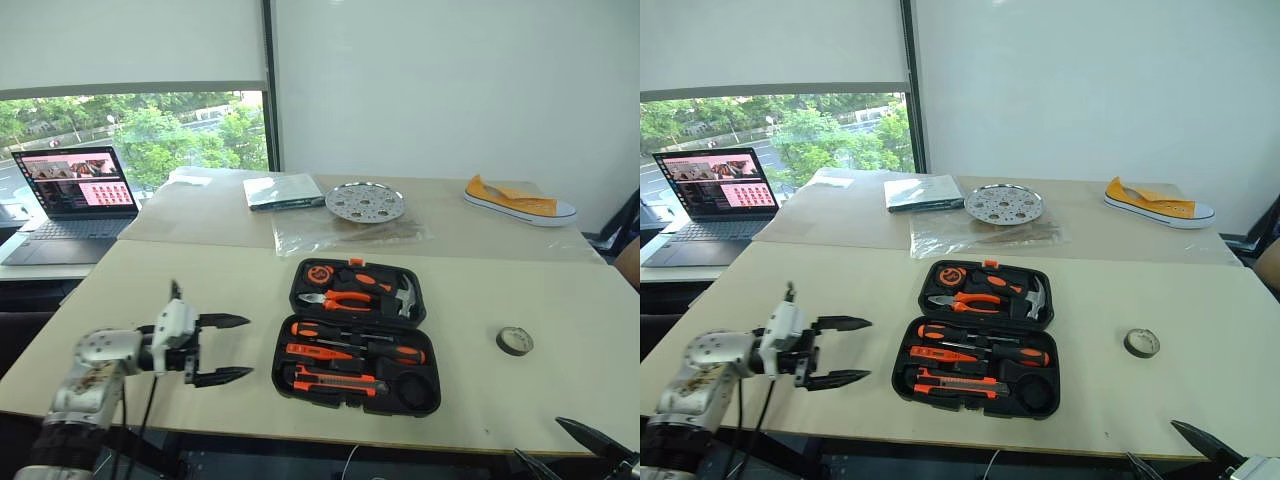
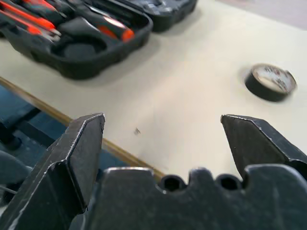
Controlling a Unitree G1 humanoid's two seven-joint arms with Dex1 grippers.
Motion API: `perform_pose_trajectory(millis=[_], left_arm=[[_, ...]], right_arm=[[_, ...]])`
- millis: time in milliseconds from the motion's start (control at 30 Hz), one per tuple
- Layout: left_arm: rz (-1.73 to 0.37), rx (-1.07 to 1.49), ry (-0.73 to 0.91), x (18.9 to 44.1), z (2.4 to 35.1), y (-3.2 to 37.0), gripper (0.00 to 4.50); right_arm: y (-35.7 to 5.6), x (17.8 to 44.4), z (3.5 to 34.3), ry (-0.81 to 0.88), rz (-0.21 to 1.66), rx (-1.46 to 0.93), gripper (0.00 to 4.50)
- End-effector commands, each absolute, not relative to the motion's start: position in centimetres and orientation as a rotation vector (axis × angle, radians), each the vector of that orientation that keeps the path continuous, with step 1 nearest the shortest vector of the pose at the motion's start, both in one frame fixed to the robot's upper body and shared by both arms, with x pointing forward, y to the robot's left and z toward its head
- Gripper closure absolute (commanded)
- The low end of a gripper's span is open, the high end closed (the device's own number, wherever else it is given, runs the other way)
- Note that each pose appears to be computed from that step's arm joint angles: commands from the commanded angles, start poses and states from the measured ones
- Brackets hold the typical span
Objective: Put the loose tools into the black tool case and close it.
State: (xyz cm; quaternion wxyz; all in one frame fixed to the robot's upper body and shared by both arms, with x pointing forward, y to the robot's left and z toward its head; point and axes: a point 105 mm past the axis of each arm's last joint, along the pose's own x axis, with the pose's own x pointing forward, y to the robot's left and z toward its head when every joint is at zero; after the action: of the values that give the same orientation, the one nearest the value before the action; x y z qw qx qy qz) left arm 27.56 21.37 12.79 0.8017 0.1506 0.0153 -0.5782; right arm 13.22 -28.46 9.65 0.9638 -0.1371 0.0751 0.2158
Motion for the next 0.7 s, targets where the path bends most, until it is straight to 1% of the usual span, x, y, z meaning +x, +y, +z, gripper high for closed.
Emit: perform_pose_trajectory(millis=[33,133,200,267,333,433,500,600,667,700], left_arm=[[-1.237,0.304,-0.048,27.6,14.8,21.3,0.03],[-1.249,0.274,-0.077,27.8,15.4,20.5,0.03],[-1.258,0.240,-0.093,28.0,15.7,19.7,0.03],[-1.271,0.227,-0.100,28.0,15.8,19.0,0.03],[-1.300,0.232,-0.104,27.9,15.8,18.2,0.03],[-1.333,0.236,-0.112,27.6,15.6,17.1,0.03],[-1.344,0.240,-0.118,27.5,15.6,16.7,0.03],[-1.353,0.241,-0.123,27.4,15.6,16.5,0.03],[-1.370,0.243,-0.128,27.2,15.7,16.2,0.00],[-1.382,0.240,-0.127,27.1,15.7,16.0,0.00]], right_arm=[[-29.3,17.3,12.4,0.134,0.476,-0.411,0.00],[-29.6,20.5,13.7,0.168,0.527,-0.455,0.00],[-29.7,22.7,13.9,0.221,0.576,-0.487,0.00],[-30.1,23.8,13.5,0.289,0.607,-0.509,0.00],[-31.2,25.4,13.0,0.364,0.594,-0.533,0.00],[-32.7,27.0,12.4,0.470,0.587,-0.550,0.00],[-33.0,27.5,12.0,0.523,0.608,-0.552,0.00],[-33.2,28.3,11.7,0.540,0.614,-0.551,0.00],[-33.0,29.0,11.4,0.540,0.624,-0.544,0.51],[-32.8,29.1,11.0,0.549,0.641,-0.538,0.69]])
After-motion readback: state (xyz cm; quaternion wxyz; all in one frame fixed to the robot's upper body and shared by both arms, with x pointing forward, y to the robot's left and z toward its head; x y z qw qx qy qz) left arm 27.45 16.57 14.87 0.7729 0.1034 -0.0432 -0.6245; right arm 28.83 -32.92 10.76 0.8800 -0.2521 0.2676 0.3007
